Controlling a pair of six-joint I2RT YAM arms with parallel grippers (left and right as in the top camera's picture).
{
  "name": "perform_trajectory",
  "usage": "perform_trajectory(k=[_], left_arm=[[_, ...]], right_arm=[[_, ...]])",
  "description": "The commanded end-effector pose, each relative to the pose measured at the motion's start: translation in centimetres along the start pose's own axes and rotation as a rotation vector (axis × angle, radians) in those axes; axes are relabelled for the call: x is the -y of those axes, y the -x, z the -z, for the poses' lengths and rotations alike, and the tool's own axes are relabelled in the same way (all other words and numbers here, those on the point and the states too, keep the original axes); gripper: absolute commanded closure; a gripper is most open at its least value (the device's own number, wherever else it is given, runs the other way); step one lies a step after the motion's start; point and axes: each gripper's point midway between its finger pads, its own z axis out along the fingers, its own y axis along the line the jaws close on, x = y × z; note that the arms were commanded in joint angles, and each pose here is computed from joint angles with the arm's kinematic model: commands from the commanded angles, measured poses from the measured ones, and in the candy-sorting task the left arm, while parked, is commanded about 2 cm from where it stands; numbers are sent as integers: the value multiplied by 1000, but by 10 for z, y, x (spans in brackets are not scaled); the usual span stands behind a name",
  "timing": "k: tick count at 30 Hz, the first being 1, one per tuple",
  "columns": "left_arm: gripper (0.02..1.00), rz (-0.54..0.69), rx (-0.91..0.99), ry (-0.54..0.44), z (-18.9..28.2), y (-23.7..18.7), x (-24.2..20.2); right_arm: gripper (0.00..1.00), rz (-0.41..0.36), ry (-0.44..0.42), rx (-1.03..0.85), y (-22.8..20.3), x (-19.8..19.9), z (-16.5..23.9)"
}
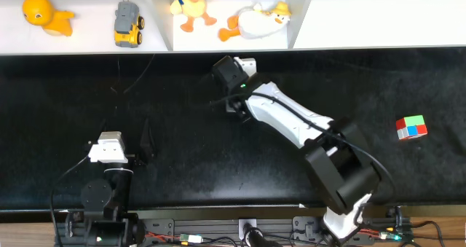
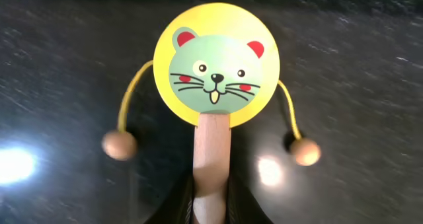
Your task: Store Toys
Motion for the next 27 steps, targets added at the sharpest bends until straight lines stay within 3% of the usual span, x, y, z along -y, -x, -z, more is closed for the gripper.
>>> perform_trajectory(k=[1, 13, 18, 23, 27], left_arm=[[20, -19, 4, 1, 0, 0, 0], [20, -19, 4, 1, 0, 0, 0], [20, -19, 4, 1, 0, 0, 0], [20, -19, 4, 1, 0, 0, 0], [20, -19, 4, 1, 0, 0, 0]], right_arm=[[947, 52, 0, 80, 21, 30, 45], [956, -51, -97, 187, -7, 136, 103], [956, -22, -159, 254, 0, 164, 122], [958, -98, -194, 251, 4, 194, 122], [954, -76, -213, 279, 16, 211, 122]])
